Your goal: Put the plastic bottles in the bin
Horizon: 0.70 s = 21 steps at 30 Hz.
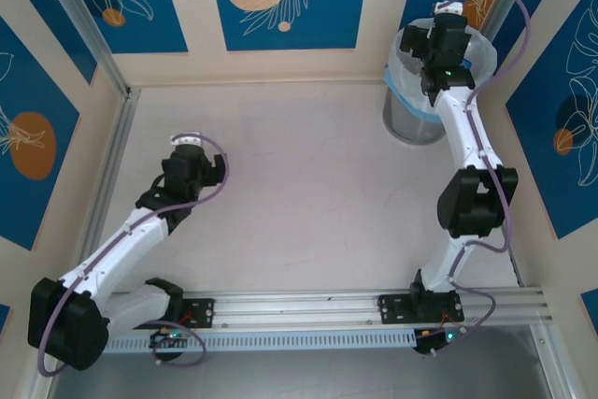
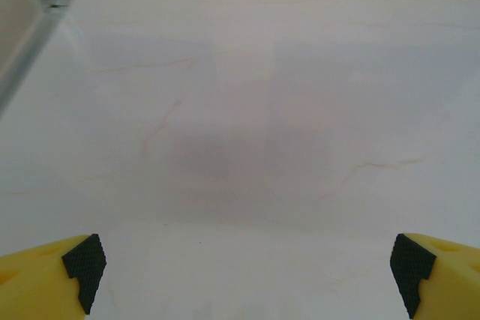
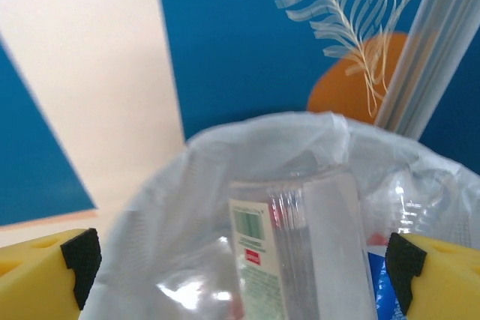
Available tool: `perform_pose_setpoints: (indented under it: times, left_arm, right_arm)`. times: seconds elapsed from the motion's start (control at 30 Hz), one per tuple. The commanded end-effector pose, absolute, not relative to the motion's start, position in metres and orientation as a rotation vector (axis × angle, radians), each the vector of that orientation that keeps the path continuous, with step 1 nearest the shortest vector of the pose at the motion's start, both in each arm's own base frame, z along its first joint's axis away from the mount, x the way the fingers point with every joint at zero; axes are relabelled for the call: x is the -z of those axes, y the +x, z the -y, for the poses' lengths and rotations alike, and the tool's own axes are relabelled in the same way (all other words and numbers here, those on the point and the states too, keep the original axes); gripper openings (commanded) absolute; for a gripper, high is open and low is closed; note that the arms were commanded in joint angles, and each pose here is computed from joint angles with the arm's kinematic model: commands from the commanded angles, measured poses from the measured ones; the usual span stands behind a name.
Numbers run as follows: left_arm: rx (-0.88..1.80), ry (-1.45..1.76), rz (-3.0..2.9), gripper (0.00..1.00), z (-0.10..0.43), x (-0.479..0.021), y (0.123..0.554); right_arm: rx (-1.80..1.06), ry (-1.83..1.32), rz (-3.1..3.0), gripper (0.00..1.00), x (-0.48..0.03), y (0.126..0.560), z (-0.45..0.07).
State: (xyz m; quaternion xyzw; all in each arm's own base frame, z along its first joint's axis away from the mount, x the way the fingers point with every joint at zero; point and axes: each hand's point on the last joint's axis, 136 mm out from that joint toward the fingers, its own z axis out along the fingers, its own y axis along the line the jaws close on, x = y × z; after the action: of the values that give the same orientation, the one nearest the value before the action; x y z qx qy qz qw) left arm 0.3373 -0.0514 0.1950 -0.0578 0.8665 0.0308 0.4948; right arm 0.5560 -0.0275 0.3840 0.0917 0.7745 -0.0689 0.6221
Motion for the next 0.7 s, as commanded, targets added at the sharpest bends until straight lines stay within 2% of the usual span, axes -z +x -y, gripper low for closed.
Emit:
perform_pose_setpoints:
  times: [0.0,0.1,0.2,0.33,0.47,0.67]
  left_arm:
    - [-0.213,-0.236,-2.061,0.99,0.010,-0.198,0.334]
    - [-0.309,-0.268,-2.045,0.99,-0.015,-0.194,0.335]
    - [-0.399,-0.313,-2.048,0.99,-0.036,-0.182,0.335]
    - [-0.433,-0.356,-2.023,0.99,-0.055,-0.161,0.336]
    - [-0.406,-0.271,-2.009,0.99,-0.059,-0.136,0.341]
    - [-0.244,-0.204,-2.058,0.99,-0.049,-0.104,0.354]
  right_arm:
    - [0.095,0.180,-1.600,0.99,-0.443,0.524,0.003]
    - [0.031,0.160,-1.558,1.00,-0.441,0.497,-0.011]
    - [-0.065,0.173,-1.558,0.99,-0.417,0.468,-0.017]
    - [-0.153,0.222,-1.605,1.00,-0.357,0.437,-0.009]
    - [-0.162,0.215,-1.764,0.99,-0.275,0.412,-0.005]
    - [-0.203,0.147,-1.890,0.99,-0.175,0.380,-0.002]
